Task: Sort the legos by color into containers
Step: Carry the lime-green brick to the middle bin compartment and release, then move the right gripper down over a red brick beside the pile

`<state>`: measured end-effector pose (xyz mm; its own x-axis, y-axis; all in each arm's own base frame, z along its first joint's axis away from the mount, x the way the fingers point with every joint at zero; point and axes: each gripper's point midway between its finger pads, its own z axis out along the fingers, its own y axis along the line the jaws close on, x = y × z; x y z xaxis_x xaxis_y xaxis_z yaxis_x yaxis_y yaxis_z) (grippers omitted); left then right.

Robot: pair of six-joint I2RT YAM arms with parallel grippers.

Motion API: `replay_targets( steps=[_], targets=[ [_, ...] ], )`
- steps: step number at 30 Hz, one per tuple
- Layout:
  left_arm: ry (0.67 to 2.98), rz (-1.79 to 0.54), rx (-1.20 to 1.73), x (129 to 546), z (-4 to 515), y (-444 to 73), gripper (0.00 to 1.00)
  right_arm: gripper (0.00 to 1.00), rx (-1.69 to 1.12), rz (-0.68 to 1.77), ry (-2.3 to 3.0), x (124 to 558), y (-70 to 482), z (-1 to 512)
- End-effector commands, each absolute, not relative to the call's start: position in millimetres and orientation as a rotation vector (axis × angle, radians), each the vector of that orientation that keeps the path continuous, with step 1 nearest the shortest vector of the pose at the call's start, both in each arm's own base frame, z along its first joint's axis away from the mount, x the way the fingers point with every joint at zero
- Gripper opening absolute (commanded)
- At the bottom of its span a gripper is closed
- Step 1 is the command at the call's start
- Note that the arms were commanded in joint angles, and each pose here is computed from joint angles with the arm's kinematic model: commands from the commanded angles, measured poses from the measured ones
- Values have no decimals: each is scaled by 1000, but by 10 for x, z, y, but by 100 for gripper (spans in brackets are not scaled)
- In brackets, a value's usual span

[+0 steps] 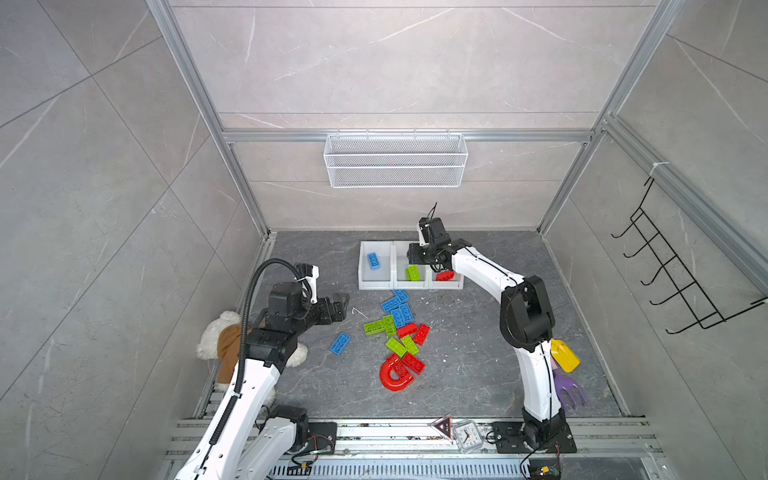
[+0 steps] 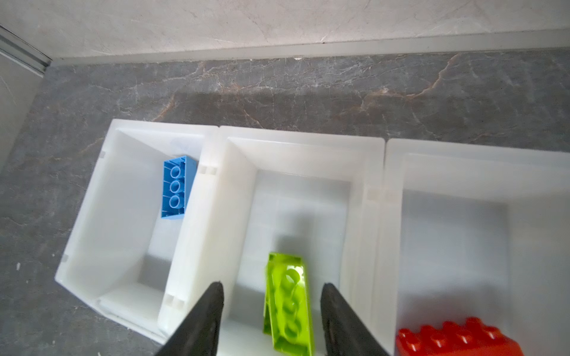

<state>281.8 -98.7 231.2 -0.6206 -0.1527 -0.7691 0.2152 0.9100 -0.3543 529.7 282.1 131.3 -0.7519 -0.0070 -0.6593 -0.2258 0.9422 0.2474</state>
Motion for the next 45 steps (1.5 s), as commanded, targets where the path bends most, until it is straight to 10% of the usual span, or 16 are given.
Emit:
replay_targets(
  steps=[1,20,45],
  targets=[
    [2120,-528,93,2813,2524,-1019,100,57,-189,425,2391,5207,2817,1443],
    [2117,-557,95,2816,2524,-1056,100,57,-116,466,2695,3057,2305,959],
    [2122,-545,94,2833,2505,-1046,100,48,-232,250,2893,2635,2392,168]
  ],
)
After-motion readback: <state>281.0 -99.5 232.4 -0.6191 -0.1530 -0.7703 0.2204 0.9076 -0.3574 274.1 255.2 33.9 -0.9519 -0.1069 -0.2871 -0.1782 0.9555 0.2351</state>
